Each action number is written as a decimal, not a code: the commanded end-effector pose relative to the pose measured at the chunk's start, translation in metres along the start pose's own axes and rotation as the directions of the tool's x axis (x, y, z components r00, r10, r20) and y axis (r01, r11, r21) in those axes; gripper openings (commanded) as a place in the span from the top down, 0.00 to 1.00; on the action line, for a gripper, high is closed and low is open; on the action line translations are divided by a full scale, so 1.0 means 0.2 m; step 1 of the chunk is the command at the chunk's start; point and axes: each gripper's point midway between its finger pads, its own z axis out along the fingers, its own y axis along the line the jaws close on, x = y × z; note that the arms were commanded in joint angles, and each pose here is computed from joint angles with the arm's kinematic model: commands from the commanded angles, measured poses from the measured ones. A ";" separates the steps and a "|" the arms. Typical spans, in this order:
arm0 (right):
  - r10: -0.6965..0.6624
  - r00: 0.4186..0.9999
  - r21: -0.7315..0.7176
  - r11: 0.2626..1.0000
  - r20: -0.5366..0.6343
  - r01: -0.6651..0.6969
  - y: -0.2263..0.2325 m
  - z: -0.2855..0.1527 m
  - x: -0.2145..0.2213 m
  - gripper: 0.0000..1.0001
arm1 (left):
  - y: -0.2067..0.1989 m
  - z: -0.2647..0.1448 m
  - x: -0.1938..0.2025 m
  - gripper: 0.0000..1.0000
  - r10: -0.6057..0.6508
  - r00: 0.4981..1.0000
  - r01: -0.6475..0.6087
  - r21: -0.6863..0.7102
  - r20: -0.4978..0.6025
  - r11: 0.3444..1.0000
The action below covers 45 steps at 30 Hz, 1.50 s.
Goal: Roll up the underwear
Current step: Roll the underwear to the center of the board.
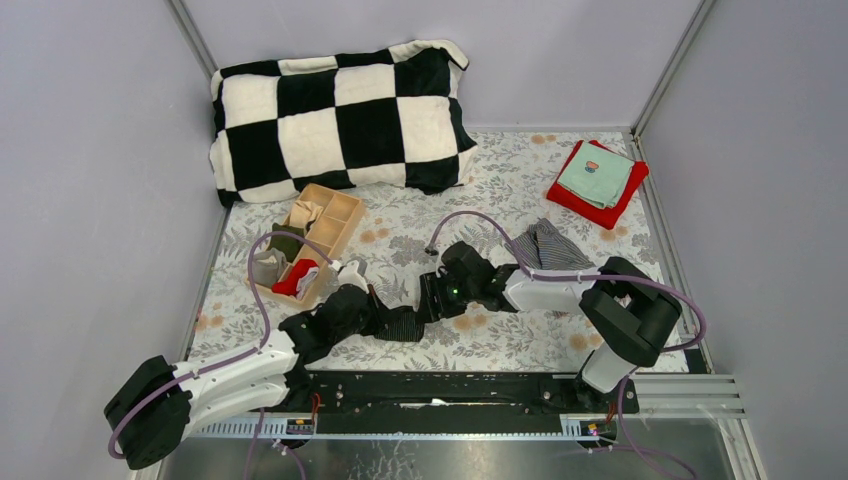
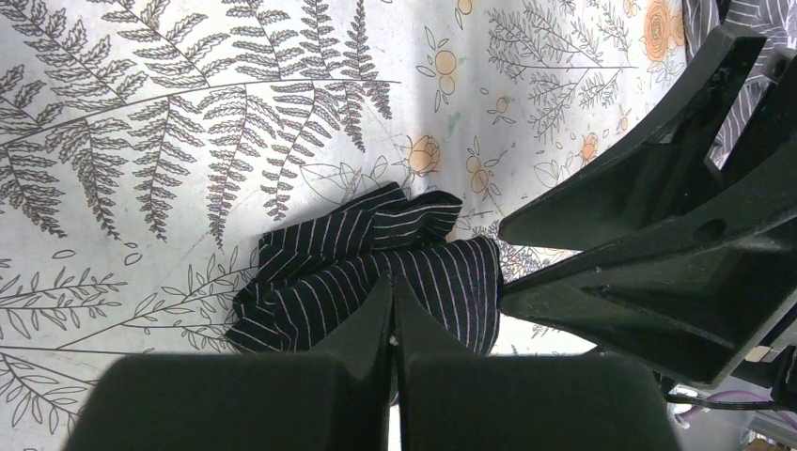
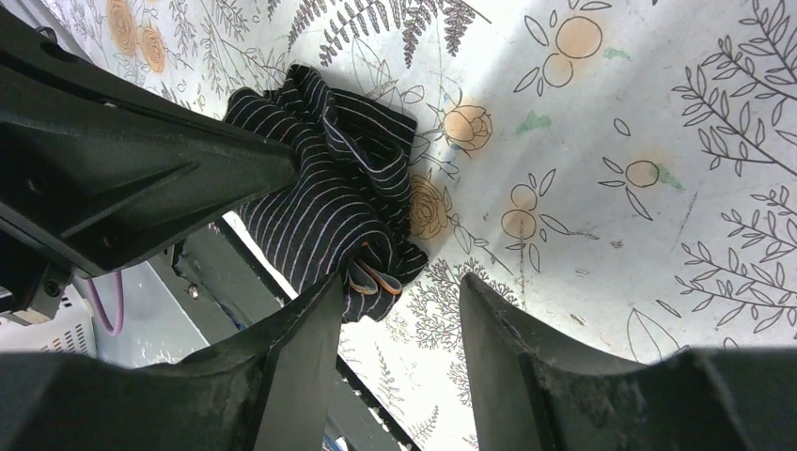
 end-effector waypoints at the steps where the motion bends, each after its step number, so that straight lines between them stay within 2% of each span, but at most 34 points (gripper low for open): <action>1: -0.005 1.000 -0.013 1.000 0.022 0.006 -0.01 0.01 -0.02 0.45 | 0.16 -0.01 0.12 1.00 0.024 0.996 -0.033 -0.109 -0.081 0.993; 6: -0.036 0.998 -0.005 0.999 0.042 0.036 0.00 -0.02 -0.04 0.46 | 0.16 -0.01 0.11 1.00 0.028 0.996 -0.036 -0.111 -0.079 0.993; 11: -0.144 0.977 0.030 0.990 0.155 0.141 0.03 -0.15 -0.16 0.46 | 0.16 -0.01 0.11 1.00 0.028 0.997 -0.037 -0.116 -0.076 0.993; 14: -0.260 0.937 0.017 0.965 0.234 0.264 0.08 -0.23 -0.22 0.46 | 0.16 -0.01 0.11 1.00 0.031 0.997 -0.039 -0.117 -0.076 0.992; 16: -0.396 0.876 0.003 0.911 0.276 0.411 0.10 -0.24 -0.21 0.45 | 0.16 0.00 0.11 1.00 0.033 0.996 -0.042 -0.118 -0.079 0.992; 18: -0.557 0.766 0.039 0.816 0.322 0.577 0.11 -0.24 -0.21 0.45 | 0.16 0.00 0.11 1.00 0.033 0.997 -0.041 -0.117 -0.077 0.992; 19: -0.659 0.679 0.071 0.732 0.323 0.677 0.13 -0.24 -0.20 0.44 | 0.16 0.00 0.11 1.00 0.034 0.997 -0.042 -0.117 -0.076 0.992; 20: -0.772 0.561 0.111 0.612 0.300 0.783 0.14 -0.23 -0.17 0.42 | 0.16 0.00 0.10 1.00 0.034 0.997 -0.043 -0.118 -0.076 0.992; 21: -0.887 0.383 0.142 0.427 0.258 0.893 0.17 -0.21 -0.12 0.41 | 0.16 0.00 0.10 1.00 0.036 0.996 -0.044 -0.118 -0.076 0.992; 22: -0.941 0.259 0.155 0.295 0.216 0.943 0.16 -0.19 -0.08 0.40 | 0.16 0.00 0.10 1.00 0.034 0.997 -0.043 -0.119 -0.075 0.992; 23: -0.972 0.139 0.152 0.169 0.189 0.974 0.17 -0.17 -0.03 0.40 | 0.16 0.00 0.10 1.00 0.034 0.997 -0.043 -0.118 -0.074 0.992; 25: -0.984 -0.044 0.150 -0.019 0.171 0.989 0.21 -0.13 0.04 0.39 | 0.15 0.00 0.10 1.00 0.035 0.997 -0.043 -0.115 -0.074 0.992; 26: -0.977 -0.123 0.159 -0.095 0.177 0.983 0.24 -0.11 0.07 0.38 | 0.15 0.01 0.10 1.00 0.036 0.997 -0.045 -0.117 -0.075 0.992; 28: -0.952 -0.244 0.194 -0.208 0.184 0.959 0.28 -0.09 0.11 0.35 | 0.15 0.01 0.10 1.00 0.041 0.996 -0.050 -0.117 -0.077 0.992; 30: -0.933 -0.326 0.235 -0.286 0.153 0.929 0.28 -0.07 0.13 0.33 | 0.15 0.01 0.10 1.00 0.044 0.996 -0.053 -0.119 -0.078 0.991; 33: -0.909 -0.407 0.307 -0.363 0.091 0.880 0.25 -0.05 0.09 0.29 | 0.15 0.01 0.10 1.00 0.050 0.996 -0.059 -0.118 -0.077 0.991; 42: -0.834 -0.551 0.437 -0.507 -0.031 0.743 0.22 -0.01 0.02 0.23 | 0.14 0.02 0.09 1.00 0.056 0.995 -0.065 -0.111 -0.082 0.992; 45: -0.820 -0.572 0.422 -0.530 -0.034 0.735 0.22 0.02 0.04 0.23 | 0.13 0.02 0.09 1.00 0.062 0.995 -0.072 -0.111 -0.084 0.991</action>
